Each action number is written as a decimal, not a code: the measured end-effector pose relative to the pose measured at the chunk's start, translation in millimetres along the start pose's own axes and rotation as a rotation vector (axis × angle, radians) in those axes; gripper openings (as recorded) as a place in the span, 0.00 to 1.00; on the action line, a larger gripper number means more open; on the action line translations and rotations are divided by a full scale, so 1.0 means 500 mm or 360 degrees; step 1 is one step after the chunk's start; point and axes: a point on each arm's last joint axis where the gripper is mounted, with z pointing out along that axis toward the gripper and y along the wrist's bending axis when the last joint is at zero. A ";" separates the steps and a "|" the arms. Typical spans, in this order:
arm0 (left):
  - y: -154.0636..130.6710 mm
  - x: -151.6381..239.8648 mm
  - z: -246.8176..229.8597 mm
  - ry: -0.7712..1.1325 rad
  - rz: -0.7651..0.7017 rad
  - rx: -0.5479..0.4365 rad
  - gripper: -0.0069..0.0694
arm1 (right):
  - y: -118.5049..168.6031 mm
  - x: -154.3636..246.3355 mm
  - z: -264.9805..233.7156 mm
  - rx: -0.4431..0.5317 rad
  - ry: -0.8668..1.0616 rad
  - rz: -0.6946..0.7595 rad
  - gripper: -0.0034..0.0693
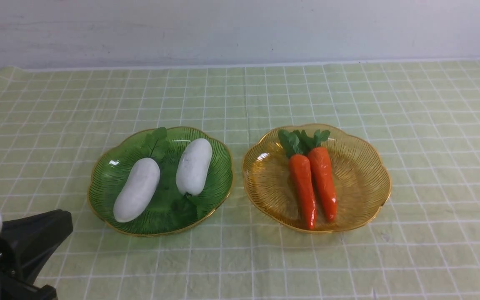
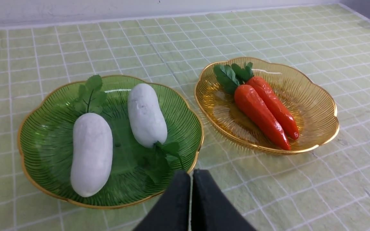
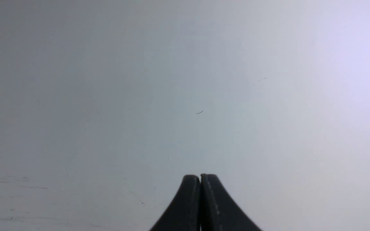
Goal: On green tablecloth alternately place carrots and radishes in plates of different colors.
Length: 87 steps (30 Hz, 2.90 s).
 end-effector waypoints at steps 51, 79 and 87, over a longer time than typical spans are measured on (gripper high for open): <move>0.081 0.274 -0.018 -0.0086 0.0067 -0.0598 0.08 | 0.000 0.002 0.000 -0.0001 0.0008 -0.0015 0.03; 0.081 0.274 -0.018 -0.0086 0.0066 -0.0597 0.08 | -0.020 0.290 -0.056 0.0205 0.1076 -0.0349 0.03; 0.081 0.274 -0.018 -0.0086 0.0066 -0.0597 0.08 | -0.020 0.291 -0.056 0.0205 0.1078 -0.0347 0.03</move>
